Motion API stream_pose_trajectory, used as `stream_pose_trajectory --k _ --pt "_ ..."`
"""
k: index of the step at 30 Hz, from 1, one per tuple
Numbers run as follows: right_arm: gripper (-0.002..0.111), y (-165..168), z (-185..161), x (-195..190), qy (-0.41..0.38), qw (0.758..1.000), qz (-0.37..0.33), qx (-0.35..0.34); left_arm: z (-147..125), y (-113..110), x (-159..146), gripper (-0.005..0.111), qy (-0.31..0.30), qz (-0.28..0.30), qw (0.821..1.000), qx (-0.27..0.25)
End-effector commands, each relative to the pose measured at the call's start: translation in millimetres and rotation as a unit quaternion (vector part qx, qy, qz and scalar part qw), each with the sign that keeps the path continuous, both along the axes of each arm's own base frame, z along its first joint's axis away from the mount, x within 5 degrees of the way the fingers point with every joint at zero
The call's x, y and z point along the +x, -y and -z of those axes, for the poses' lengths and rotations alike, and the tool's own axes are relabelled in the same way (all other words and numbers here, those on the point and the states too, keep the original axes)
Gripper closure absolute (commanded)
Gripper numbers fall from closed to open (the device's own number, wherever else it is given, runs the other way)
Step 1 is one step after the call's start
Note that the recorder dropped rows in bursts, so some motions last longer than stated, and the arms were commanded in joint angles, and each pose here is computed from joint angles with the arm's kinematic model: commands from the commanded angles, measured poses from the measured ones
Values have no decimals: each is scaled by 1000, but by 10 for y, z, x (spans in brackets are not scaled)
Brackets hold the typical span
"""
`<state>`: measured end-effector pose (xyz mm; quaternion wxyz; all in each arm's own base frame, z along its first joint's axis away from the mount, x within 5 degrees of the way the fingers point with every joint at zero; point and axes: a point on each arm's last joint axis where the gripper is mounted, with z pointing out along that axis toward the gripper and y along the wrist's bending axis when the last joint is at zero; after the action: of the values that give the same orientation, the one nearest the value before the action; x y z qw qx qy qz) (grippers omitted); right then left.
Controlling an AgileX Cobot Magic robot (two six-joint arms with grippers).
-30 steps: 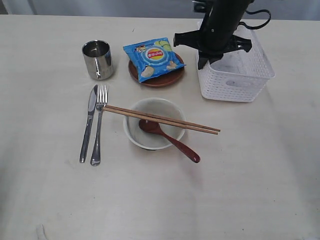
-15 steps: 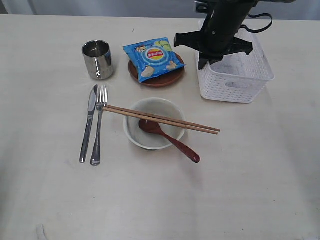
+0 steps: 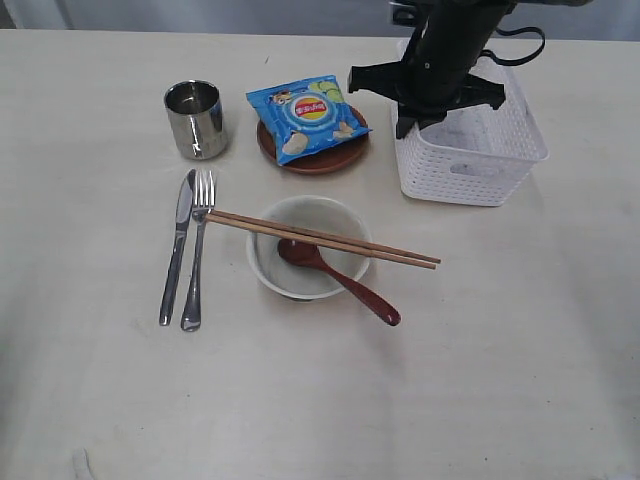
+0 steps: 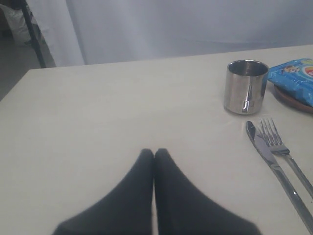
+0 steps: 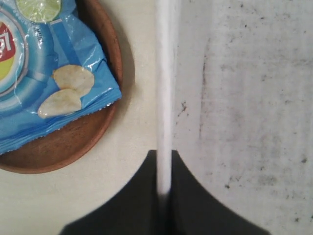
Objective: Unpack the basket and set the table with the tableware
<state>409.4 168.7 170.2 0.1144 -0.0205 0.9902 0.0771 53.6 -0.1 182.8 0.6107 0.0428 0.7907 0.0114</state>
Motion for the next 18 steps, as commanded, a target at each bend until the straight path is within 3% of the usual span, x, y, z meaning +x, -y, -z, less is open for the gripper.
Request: stream_pose_trajectory --k 1,11,18 --pt "108 2 41 -19 -16 1000 9 8 6 2 0 107 0 2 1000 1" --pt "106 -3 38 -10 -11 1000 8 11 6 2 0 107 0 2 1000 1" --pt "62 -20 25 0 -7 1000 5 19 6 2 0 107 0 2 1000 1"
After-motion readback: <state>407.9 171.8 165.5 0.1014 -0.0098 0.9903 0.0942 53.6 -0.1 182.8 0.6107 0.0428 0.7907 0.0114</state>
